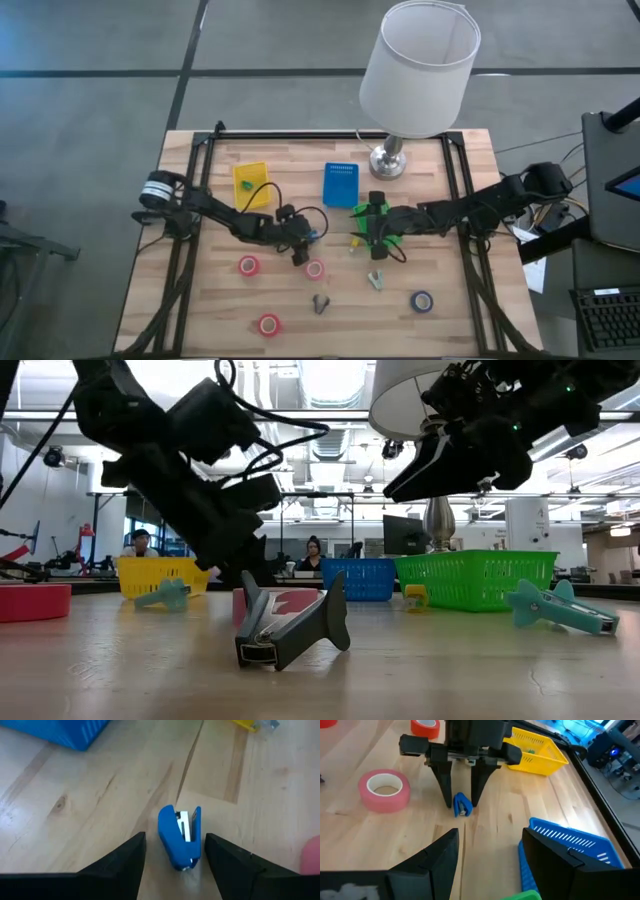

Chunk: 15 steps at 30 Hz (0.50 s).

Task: Pick and place Stapler, Stapler remover, tape
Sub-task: Put the blue stapler into the yellow basket

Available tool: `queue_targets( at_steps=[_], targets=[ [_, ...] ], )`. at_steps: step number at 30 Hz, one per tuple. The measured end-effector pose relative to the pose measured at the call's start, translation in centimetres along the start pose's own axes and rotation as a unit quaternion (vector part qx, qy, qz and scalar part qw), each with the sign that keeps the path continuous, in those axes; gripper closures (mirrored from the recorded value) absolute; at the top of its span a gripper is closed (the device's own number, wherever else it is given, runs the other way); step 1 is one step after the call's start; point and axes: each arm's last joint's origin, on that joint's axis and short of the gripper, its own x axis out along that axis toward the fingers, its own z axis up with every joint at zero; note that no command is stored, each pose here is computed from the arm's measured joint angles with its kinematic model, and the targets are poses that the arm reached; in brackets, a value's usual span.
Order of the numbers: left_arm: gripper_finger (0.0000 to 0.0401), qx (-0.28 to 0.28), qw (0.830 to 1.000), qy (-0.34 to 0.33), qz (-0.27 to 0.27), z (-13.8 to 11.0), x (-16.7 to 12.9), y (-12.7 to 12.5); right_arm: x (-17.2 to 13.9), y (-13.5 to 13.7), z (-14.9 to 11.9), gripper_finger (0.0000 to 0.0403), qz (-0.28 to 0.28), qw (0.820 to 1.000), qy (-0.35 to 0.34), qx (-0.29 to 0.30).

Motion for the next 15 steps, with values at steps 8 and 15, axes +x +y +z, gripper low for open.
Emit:
queue_targets(
  at_steps=[8, 15],
  targets=[
    [0.0249, 0.001, 1.0, -0.013, -0.005, 0.04, 0.37, -0.14, -0.16, -0.06, 0.06, 0.0188, -0.001, 1.0, -0.003, -0.007],
    [0.0347, -0.005, 1.0, -0.02, -0.007, 0.32, 0.16, -0.16, -0.16, -0.05, 0.02, 0.0188, 0.0, 1.0, -0.002, -0.007]
  ],
)
